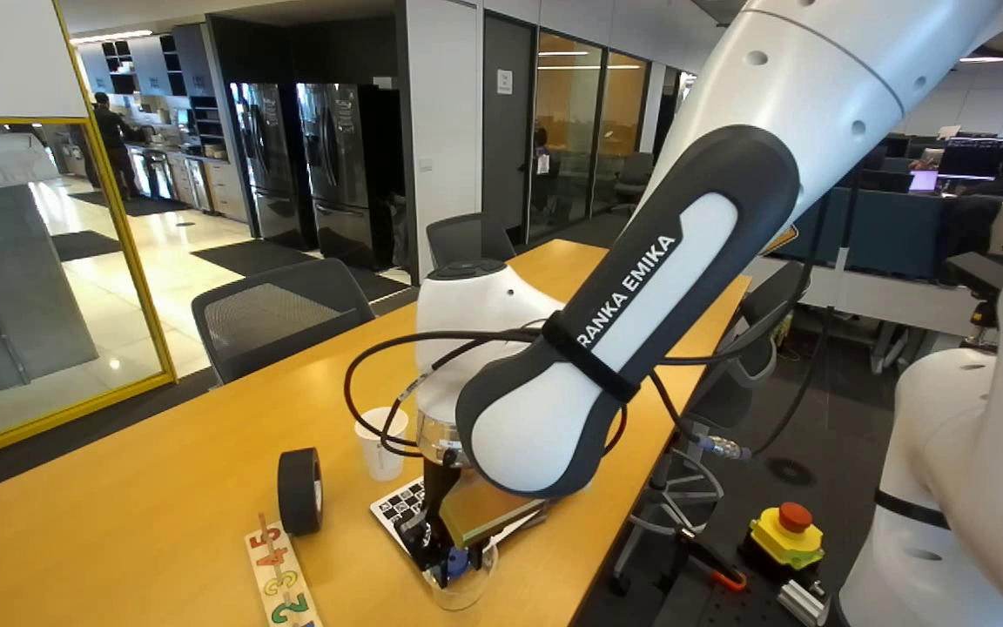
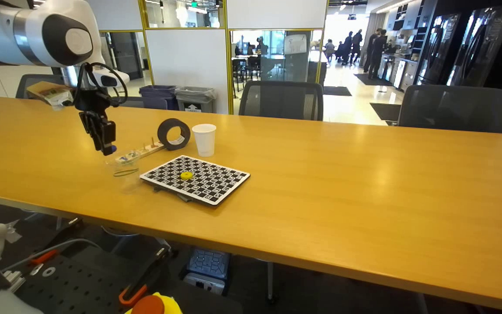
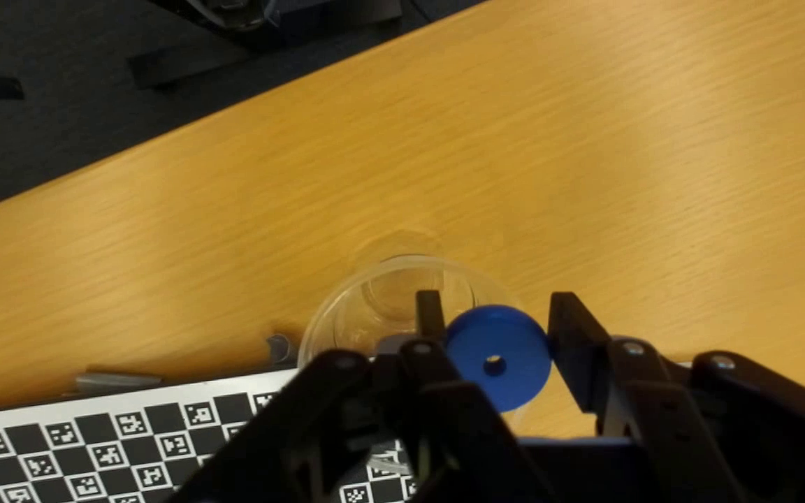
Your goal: Place the yellow rings inside the white cup, put the blue ring inside the clear cup
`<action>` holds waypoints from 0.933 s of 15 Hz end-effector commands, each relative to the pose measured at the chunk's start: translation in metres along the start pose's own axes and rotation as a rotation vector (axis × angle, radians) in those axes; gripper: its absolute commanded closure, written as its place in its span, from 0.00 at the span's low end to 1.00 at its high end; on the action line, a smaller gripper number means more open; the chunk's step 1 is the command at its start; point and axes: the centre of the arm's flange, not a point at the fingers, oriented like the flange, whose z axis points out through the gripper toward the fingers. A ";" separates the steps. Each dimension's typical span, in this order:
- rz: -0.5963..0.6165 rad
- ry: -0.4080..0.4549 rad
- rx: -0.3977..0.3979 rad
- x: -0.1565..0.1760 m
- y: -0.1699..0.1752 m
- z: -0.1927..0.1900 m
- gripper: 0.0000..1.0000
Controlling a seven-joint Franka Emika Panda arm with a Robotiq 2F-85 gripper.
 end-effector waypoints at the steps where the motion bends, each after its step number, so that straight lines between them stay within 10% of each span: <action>1: 0.021 -0.022 -0.008 0.015 0.012 -0.002 0.80; 10: 0.028 -0.044 -0.009 0.033 0.027 0.006 0.80; 11: 0.028 -0.046 -0.003 0.034 0.027 0.005 0.33; 14: 0.019 -0.043 0.002 0.039 0.027 0.004 0.19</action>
